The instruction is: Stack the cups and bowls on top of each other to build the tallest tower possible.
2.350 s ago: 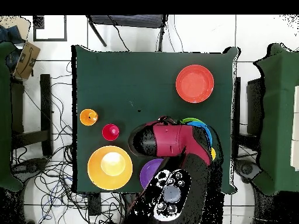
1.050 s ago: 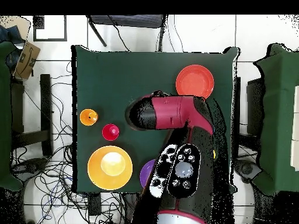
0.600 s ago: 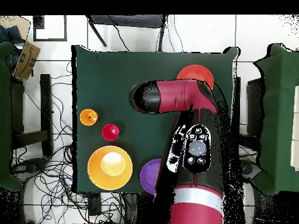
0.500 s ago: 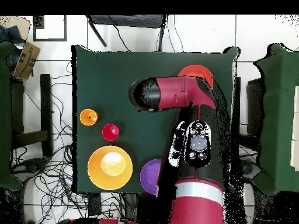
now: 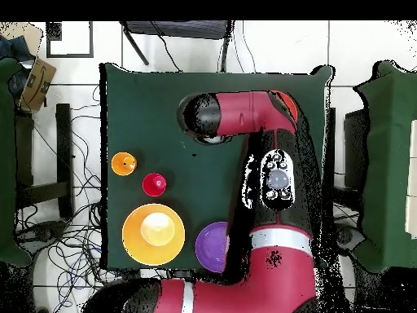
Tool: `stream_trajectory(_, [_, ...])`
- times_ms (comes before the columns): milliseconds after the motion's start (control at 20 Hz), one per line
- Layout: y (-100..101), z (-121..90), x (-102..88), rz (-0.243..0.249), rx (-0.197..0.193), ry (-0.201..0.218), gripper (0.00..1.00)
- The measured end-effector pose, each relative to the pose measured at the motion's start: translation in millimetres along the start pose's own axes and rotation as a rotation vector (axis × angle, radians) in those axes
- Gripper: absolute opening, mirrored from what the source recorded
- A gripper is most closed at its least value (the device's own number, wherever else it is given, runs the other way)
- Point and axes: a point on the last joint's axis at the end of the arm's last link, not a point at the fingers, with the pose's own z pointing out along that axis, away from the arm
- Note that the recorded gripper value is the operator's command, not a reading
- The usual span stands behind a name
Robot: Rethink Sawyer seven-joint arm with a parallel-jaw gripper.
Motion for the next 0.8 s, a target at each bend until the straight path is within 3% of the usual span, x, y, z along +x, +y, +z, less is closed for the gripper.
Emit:
stream_trajectory(300, [10.6,26.9,-30.3,-0.068,-0.035,0.051,1.00])
stream_trajectory(400, [19.5,38.8,-49.0,-0.118,-0.046,0.070,1.00])
stream_trajectory(800, [33.8,52.2,-90.2,-0.232,-0.076,0.099,1.00])
